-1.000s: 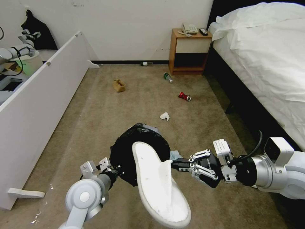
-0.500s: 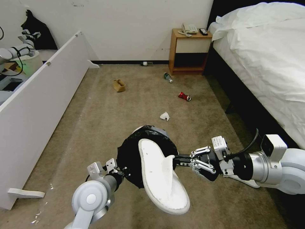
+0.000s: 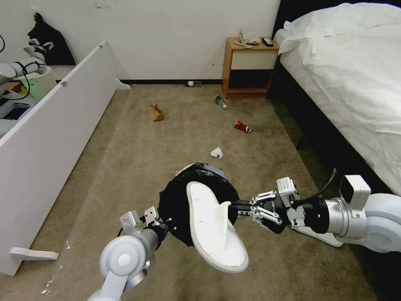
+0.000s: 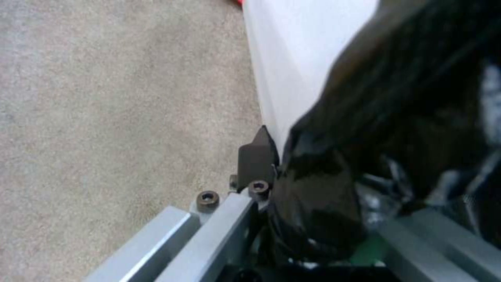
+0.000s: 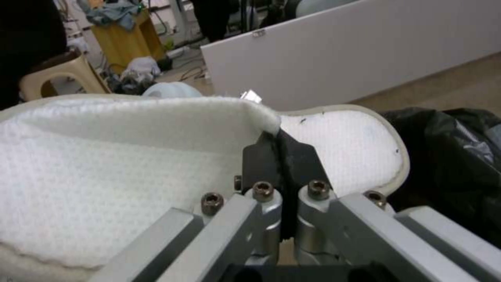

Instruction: Pick up the trash bin and place the garbage on the floor into it.

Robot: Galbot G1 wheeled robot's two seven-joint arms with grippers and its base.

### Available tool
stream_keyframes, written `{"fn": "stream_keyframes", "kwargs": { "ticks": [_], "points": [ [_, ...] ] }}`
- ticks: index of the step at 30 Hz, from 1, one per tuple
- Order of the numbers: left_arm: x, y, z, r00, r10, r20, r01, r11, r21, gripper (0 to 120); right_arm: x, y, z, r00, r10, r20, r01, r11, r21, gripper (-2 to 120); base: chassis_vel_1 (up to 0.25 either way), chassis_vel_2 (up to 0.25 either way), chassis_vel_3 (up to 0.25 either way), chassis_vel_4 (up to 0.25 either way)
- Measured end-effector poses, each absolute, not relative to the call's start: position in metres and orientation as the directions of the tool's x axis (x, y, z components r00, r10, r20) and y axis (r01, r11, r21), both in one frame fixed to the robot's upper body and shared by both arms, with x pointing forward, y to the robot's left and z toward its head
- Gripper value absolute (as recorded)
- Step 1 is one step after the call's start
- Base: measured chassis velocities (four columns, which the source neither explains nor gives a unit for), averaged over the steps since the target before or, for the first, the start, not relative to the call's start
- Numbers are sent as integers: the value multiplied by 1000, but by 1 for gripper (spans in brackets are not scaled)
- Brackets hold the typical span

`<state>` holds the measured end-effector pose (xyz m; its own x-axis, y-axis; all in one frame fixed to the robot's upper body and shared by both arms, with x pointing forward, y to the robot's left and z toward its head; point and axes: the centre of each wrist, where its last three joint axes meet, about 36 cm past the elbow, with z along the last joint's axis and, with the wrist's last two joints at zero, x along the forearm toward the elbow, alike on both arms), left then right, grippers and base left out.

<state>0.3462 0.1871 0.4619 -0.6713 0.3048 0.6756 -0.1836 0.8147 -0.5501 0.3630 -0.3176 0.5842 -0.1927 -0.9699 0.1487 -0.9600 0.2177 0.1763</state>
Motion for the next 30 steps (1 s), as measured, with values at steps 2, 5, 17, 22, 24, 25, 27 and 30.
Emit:
{"fn": "stream_keyframes", "kwargs": {
  "ticks": [2,5,17,22,24,25,27,30],
  "points": [
    [346,186,462,-671,309,674,-180,814,-552,0,363,-318,584,-196,-969,151,-959,222,177,0,0,0,0,0],
    [346,185,462,-670,313,673,-178,813,-555,0,363,-318,583,-200,-968,153,-958,226,178,0,0,0,0,0],
    [342,176,465,-666,340,664,-160,805,-572,0,363,-319,580,-221,-961,167,-952,250,178,0,0,0,0,0],
    [340,173,466,-665,350,660,-155,800,-580,0,363,-319,578,-229,-957,178,-948,261,182,0,0,0,0,0],
    [340,171,466,-664,354,658,-153,798,-583,0,363,-320,577,-232,-956,181,-947,265,183,0,0,0,0,0],
    [340,171,466,-664,354,658,-153,798,-583,0,363,-320,577,-232,-956,181,-947,265,183,0,0,0,0,0],
    [339,170,467,-665,358,655,-151,795,-588,0,363,-321,576,-237,-954,185,-945,270,183,0,0,0,0,0],
    [339,168,469,-667,363,651,-150,790,-594,0,364,-322,575,-241,-952,191,-944,275,182,0,0,0,0,0]
  ]
}}
